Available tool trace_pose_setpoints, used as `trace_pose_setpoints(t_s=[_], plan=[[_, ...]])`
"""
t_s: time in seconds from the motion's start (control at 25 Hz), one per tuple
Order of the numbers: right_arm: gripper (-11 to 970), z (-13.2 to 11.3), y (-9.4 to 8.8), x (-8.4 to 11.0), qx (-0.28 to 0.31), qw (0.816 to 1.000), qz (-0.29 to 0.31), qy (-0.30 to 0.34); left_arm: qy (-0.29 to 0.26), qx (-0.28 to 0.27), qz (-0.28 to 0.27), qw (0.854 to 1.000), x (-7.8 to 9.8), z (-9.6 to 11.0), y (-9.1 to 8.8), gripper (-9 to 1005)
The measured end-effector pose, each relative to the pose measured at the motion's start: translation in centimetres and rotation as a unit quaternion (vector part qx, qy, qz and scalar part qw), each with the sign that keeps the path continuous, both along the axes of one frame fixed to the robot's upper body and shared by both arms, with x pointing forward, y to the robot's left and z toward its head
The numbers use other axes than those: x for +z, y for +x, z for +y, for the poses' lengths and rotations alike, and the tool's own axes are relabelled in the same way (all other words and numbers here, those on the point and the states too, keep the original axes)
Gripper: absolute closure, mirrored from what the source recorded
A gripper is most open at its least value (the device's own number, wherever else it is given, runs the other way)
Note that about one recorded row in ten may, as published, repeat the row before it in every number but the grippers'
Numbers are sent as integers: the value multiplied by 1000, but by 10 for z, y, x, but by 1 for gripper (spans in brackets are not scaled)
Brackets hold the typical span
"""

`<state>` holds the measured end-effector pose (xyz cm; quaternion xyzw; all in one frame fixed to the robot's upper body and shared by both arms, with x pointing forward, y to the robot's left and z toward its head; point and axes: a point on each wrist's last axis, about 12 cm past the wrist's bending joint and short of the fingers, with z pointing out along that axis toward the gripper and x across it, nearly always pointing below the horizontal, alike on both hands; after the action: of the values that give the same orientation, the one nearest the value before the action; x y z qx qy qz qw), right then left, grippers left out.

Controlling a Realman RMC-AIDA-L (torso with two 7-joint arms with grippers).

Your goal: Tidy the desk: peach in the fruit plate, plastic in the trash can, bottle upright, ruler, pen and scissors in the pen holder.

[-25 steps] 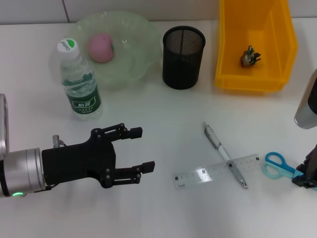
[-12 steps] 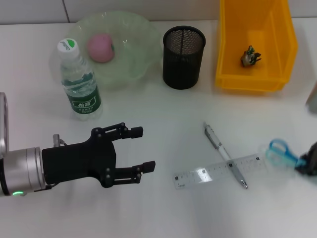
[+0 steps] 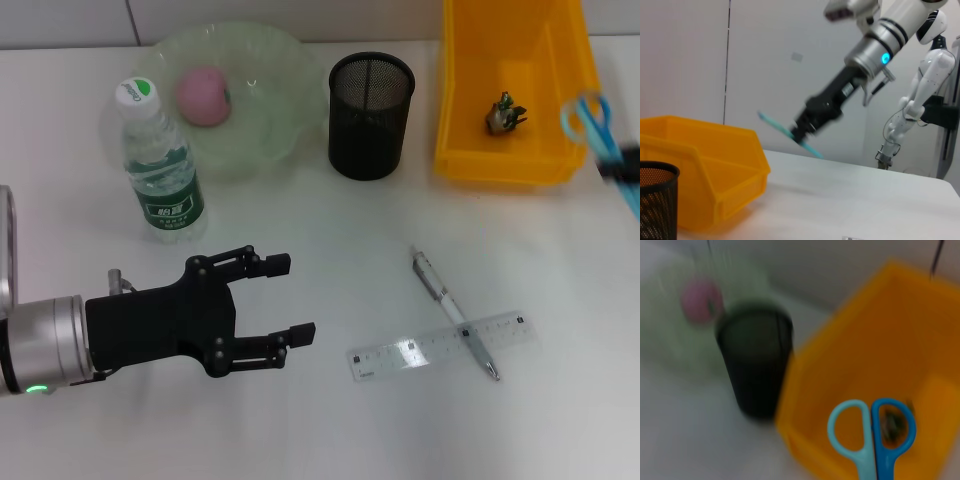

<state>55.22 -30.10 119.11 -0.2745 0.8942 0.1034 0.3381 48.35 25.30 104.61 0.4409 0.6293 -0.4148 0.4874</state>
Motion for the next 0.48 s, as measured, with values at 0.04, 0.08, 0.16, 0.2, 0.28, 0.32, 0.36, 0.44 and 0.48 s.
trace_pose_setpoints(t_s=[0.04,0.08,0.16,0.2,0.28,0.32,0.36,0.44,0.48], plan=[[736,3,2,4,1,999,-23,32,0,0,0,1000,0,0,0,192],[736,6,5,7,6,997,-50,65,0,0,0,1000,0,0,0,192],[735,14,12,10,25,985,-108,132,-1,1,-1,1000,0,0,0,192],[735,18,17,10,36,975,-142,164,-2,2,-3,1000,0,1,-1,192],[735,27,25,2,56,953,-203,220,-2,3,-3,1000,0,1,-1,193],[735,36,35,-8,67,929,-255,261,-2,3,-3,1000,0,1,-1,193],[735,39,40,-15,69,918,-276,275,-3,3,-1,1000,-1,0,-2,193],[735,48,51,-31,69,903,-305,294,-3,4,-1,1000,-1,0,-2,193],[735,48,51,-31,69,903,-305,294,-4,4,1,1000,-1,0,-2,193]])
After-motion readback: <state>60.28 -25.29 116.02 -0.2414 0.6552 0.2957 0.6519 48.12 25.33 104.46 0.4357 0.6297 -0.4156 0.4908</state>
